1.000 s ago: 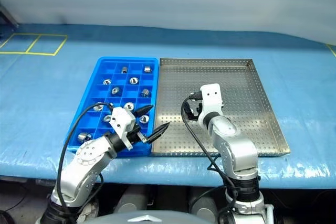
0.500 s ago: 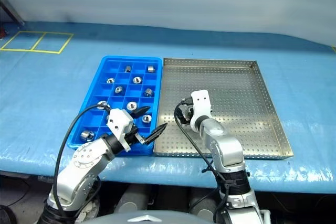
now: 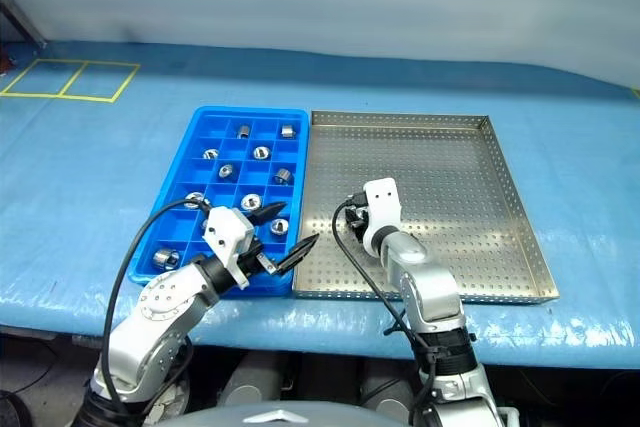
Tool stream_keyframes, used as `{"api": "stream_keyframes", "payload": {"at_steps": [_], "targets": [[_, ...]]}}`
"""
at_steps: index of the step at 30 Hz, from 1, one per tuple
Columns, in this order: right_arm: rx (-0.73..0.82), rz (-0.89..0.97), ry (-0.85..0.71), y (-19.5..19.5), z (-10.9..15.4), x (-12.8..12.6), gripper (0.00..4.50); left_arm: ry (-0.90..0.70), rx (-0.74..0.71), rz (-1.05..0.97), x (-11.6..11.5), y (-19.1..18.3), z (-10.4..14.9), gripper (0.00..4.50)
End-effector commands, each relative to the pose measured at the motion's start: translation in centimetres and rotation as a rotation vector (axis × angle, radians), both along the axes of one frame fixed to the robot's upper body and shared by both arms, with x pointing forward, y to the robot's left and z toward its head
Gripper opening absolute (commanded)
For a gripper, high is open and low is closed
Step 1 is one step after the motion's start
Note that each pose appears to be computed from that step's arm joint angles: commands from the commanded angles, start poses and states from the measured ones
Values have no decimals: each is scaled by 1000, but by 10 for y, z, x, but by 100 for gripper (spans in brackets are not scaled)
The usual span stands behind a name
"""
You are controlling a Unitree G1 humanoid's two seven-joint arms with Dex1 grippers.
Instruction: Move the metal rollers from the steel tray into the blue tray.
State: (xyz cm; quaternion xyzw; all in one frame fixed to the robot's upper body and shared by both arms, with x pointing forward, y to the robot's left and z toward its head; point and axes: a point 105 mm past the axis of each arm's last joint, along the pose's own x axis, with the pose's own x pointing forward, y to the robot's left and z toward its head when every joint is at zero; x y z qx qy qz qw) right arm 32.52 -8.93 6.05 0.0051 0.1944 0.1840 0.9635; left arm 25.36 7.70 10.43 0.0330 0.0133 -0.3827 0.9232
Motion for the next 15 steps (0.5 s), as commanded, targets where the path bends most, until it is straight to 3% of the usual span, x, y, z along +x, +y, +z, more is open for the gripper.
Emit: {"api": "stream_keyframes", "payload": {"at_steps": [1,9,15], "targets": [[10,91,-130,14,42,0,181,-82,-10,35,-1,5,17,450],[-76,354,-257,57,87,-7,181,-178,-1,172,0,32,29,450],[-60,491,-288,89,92,-15,181,-188,18,246,-8,53,33,450]]}}
